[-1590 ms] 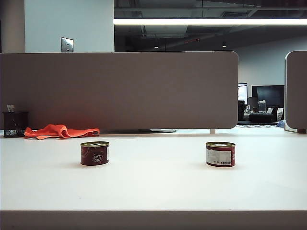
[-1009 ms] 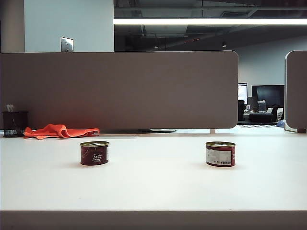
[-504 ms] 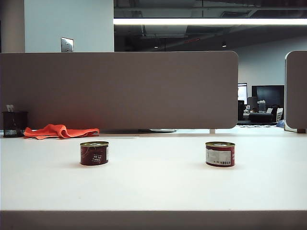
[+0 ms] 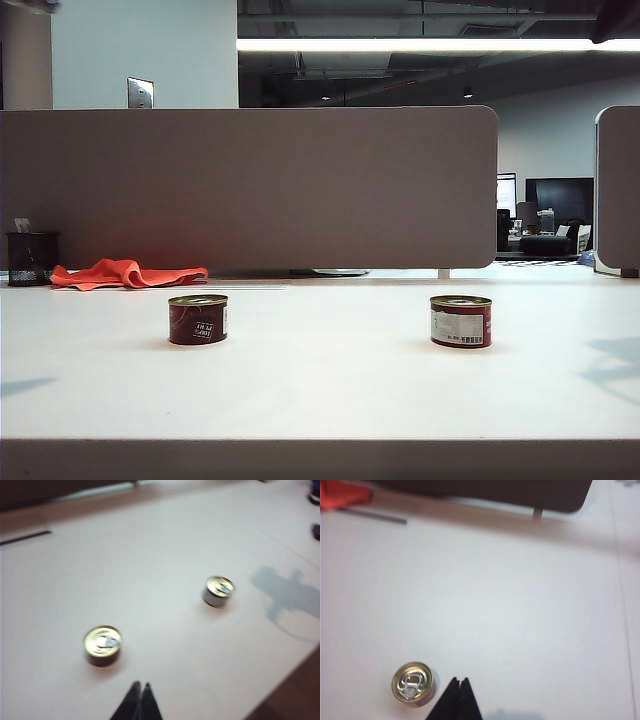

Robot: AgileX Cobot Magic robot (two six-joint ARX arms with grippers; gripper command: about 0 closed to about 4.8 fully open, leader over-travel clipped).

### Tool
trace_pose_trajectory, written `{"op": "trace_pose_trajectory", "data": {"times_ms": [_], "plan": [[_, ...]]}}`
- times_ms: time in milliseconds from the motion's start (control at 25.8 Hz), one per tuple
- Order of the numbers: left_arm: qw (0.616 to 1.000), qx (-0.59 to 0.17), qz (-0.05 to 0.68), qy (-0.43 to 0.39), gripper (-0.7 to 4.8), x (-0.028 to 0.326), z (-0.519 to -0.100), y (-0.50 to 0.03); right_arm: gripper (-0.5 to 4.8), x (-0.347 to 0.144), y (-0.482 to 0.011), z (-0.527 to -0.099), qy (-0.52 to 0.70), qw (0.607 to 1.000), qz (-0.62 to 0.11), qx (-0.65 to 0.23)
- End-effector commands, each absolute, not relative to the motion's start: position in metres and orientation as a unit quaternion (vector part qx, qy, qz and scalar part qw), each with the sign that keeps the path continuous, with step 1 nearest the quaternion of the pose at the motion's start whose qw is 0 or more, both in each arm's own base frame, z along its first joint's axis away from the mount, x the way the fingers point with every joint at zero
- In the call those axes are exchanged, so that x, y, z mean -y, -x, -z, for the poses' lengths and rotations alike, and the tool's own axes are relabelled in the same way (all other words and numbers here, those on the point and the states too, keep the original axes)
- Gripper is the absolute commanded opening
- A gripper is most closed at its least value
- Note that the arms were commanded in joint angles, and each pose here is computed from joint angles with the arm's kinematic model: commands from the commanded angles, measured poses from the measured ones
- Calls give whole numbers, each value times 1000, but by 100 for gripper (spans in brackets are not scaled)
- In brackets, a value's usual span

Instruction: Stack a can of tomatoes on the right onto the can of tomatoes on the left.

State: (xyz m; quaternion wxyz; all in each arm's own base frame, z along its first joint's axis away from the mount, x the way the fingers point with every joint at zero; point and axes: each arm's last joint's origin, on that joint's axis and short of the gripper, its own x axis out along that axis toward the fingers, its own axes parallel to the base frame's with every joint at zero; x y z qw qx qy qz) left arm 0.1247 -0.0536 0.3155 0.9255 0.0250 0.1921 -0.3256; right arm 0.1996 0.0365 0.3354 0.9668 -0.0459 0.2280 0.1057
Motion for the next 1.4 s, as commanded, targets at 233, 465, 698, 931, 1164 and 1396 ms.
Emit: {"op": "trace_pose_trajectory", "data": {"times_ms": [233, 465, 698, 931, 1164, 1396], "plan": [[944, -201, 258, -45, 179, 56, -314, -134, 2, -74, -246, -314, 89, 946, -143, -278], [941, -211, 265, -30, 230, 58, -320, -141, 278, -83, -260, -295, 94, 933, -148, -316], [936, -229, 263, -38, 247, 64, -336, -157, 479, -89, -279, -287, 80, 918, -151, -359], [932, -245, 263, -39, 247, 68, -336, -167, 479, -102, -308, -280, 56, 893, -152, -419], [931, -249, 263, -43, 247, 68, -335, -168, 479, -115, -341, -260, 51, 853, -133, -502], [931, -248, 262, -47, 247, 68, -335, -168, 479, -119, -352, -232, 48, 818, -117, -561]]}}
